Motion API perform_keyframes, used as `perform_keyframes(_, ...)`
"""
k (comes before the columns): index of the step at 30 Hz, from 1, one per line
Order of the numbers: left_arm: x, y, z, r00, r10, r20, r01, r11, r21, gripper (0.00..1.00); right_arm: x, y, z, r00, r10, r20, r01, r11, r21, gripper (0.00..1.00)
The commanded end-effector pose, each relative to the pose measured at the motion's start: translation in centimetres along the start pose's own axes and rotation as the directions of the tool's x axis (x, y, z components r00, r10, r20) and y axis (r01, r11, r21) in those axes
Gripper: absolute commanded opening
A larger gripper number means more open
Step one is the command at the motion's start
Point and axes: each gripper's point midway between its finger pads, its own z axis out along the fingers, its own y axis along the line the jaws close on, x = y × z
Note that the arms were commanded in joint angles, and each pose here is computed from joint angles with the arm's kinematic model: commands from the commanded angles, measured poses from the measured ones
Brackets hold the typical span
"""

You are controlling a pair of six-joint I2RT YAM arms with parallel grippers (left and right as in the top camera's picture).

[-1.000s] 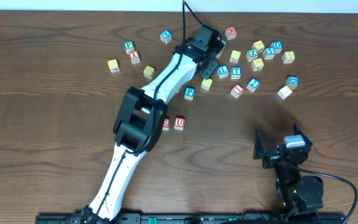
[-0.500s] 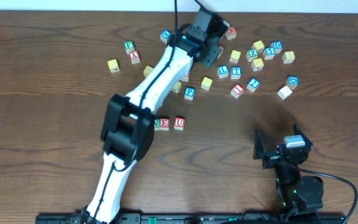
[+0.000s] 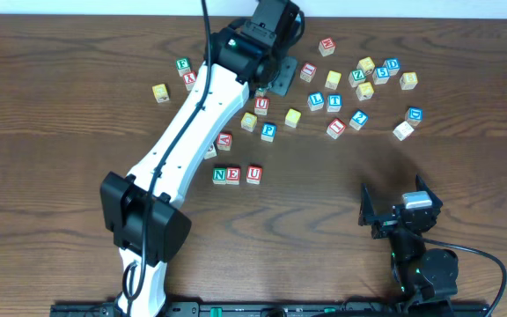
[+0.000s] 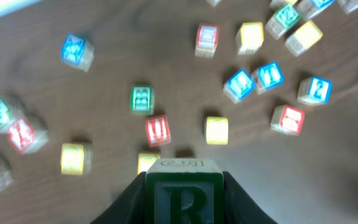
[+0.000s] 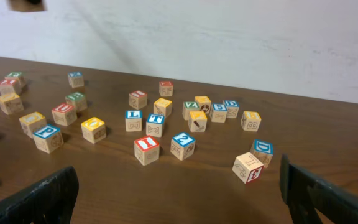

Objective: Spell out NEURIPS
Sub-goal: 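Carry the R block to the right of the U block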

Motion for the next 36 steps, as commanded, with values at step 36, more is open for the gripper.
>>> perform_keyframes(36,16.5,-6.4,11.4,0.948,-0.240,-0.210,0.205,0.963,-0.176,0.07,0.0,-0.3,0.0,1.000,0.014,0.000,-0.014,1.000,0.016,0.99)
